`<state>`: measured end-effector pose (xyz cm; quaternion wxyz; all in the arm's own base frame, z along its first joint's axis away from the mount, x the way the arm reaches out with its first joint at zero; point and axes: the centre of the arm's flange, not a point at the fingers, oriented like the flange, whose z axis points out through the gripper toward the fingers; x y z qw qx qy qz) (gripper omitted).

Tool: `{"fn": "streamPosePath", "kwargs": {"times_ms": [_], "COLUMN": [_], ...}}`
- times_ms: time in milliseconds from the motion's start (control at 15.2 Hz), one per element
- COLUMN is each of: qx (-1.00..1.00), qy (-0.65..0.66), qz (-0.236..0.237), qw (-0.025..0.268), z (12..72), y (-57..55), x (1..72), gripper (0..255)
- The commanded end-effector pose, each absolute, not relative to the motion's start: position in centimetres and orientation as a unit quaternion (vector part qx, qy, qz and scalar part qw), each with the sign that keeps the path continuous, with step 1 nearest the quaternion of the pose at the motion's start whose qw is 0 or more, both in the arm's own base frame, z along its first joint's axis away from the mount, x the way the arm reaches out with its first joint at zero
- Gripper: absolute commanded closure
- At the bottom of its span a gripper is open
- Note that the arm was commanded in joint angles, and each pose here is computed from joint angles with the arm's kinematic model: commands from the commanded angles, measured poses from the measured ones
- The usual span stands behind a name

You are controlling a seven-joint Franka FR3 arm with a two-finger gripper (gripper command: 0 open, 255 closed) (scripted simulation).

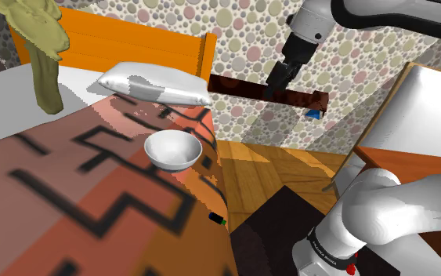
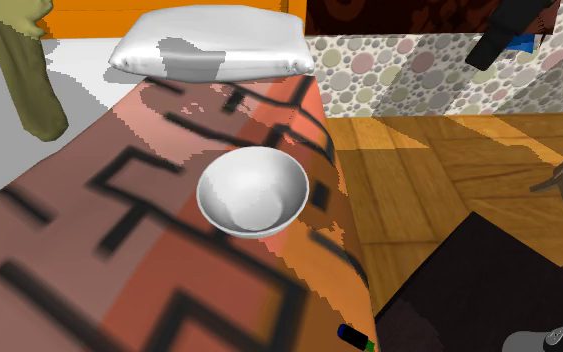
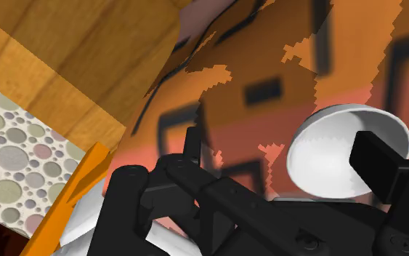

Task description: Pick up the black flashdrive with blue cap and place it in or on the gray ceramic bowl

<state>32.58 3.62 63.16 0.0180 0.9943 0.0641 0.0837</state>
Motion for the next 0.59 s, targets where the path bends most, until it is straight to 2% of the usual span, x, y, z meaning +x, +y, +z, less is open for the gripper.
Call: {"fn": "streamPosePath", "kwargs": {"times_ms": [0, 528], "qx": [0.994, 0.996], "qy": [0.064, 0.053], "qz": [0.084, 0.066], "qw": [0.018, 0.007], "z": [63.2, 55.1], "y": [3.6, 9.5], "x": [32.6, 30.3], "gripper": [0, 0]}}
